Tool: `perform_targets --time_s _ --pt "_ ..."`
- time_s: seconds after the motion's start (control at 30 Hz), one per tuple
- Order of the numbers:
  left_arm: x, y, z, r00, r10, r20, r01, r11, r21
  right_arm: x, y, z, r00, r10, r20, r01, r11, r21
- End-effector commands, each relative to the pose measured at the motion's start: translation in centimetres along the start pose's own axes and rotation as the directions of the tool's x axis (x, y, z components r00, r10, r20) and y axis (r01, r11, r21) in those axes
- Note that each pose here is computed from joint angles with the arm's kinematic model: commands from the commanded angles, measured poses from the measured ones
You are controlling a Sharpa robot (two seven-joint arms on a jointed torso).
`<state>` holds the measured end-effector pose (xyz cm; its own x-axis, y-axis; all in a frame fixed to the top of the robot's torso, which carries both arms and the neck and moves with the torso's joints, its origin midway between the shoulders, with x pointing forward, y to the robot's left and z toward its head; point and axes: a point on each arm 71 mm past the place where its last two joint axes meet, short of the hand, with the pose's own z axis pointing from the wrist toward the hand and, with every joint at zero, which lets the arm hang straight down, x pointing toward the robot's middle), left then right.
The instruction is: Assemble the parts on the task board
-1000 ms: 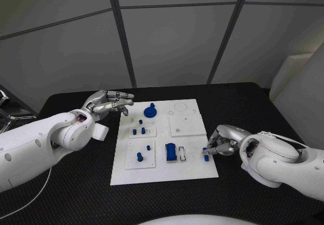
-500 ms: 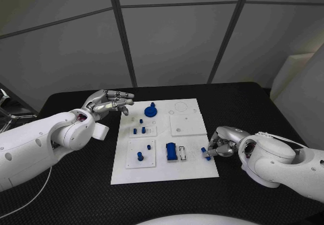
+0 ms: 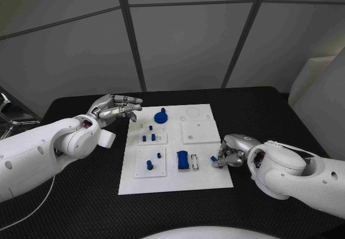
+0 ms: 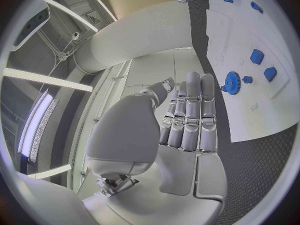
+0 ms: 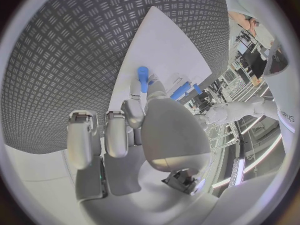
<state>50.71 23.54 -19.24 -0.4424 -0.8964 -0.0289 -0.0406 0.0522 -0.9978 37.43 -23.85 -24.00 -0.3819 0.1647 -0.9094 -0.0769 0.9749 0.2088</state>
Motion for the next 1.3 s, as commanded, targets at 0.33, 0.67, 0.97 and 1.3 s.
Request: perform_targets --time_s 0.33,0.67,0.97,1.3 --pt "0.01 -0.15 -0.06 1.0 -0.005 -0.006 0.005 1.0 0.006 1.1 0.2 0.0 0.999 -0.045 -0.024 0.045 0.999 0.021" --pt "0.04 -0.15 -0.03 1.0 -0.005 -0.006 0.005 1.0 0.006 0.9 0.8 -0.8 0.989 0.143 -0.028 -0.143 0.989 0.032" --pt "0.08 -0.18 -0.08 1.0 -0.005 -0.005 0.005 1.0 0.007 0.6 1.4 -1.0 0.953 0.301 0.024 -0.302 0.953 0.029" --pt "0.15 -0.22 -0.11 1.0 -0.005 -0.007 0.005 1.0 0.008 0.7 2.4 -0.6 0.926 0.378 0.027 -0.378 0.926 0.018"
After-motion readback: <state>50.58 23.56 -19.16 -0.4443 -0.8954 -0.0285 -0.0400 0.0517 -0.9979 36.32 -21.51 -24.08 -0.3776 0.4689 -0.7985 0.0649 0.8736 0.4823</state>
